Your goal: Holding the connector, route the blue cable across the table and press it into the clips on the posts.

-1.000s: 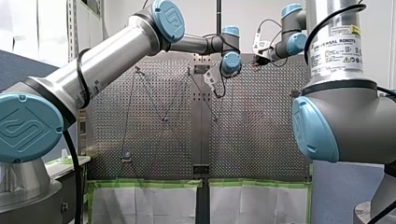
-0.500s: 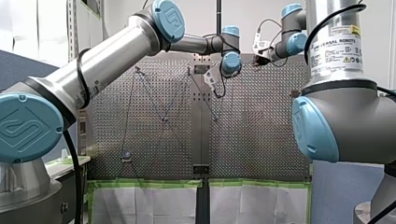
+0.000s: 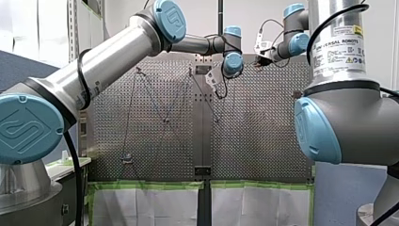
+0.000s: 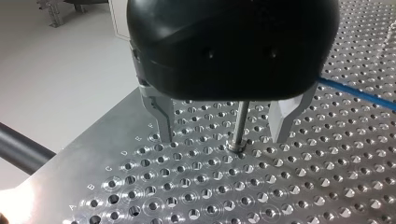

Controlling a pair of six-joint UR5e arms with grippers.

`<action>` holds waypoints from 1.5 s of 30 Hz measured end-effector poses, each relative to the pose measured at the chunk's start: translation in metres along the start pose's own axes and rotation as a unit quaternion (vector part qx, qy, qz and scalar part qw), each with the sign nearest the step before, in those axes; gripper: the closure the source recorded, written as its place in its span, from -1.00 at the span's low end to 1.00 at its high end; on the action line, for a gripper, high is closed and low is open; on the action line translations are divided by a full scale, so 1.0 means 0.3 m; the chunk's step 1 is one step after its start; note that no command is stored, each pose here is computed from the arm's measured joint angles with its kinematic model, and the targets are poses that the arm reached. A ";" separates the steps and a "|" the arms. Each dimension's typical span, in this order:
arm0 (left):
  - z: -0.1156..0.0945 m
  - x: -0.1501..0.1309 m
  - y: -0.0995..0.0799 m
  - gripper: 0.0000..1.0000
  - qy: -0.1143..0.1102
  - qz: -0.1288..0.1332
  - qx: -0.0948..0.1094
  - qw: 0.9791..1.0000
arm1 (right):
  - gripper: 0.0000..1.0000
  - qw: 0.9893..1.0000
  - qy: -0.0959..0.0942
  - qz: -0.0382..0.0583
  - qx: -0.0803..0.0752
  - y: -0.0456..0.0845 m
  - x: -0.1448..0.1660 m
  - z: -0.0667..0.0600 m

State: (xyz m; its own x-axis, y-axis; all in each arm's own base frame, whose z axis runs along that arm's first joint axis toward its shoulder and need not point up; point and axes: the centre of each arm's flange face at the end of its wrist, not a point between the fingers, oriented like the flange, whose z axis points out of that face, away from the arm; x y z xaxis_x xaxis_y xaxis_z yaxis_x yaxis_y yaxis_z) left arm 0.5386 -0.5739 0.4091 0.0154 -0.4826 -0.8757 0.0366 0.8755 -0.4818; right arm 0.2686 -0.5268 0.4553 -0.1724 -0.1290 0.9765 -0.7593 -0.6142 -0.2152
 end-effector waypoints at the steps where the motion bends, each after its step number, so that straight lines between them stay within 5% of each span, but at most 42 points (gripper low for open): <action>1: 0.000 0.000 0.000 -1.00 0.000 0.000 0.000 1.000 | 1.00 1.000 0.000 0.000 0.000 0.000 0.000 0.000; 39: -0.003 -0.031 -0.007 -1.00 -0.005 -0.004 0.001 1.000 | 1.00 1.000 0.000 0.000 0.000 0.000 0.000 0.000; 45: -0.071 -0.045 -0.047 -1.00 0.009 -0.001 0.018 1.000 | 1.00 1.000 0.000 0.000 0.000 0.001 0.001 0.000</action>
State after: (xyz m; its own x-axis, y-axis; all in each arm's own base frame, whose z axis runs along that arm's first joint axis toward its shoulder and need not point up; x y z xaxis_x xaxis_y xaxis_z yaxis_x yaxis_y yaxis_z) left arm 0.5167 -0.5792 0.4271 -0.0018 -0.4827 -0.8758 0.0728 0.8734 -0.4815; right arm 0.2684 -0.5269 0.4554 -0.1725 -0.1285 0.9766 -0.7596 -0.6138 -0.2150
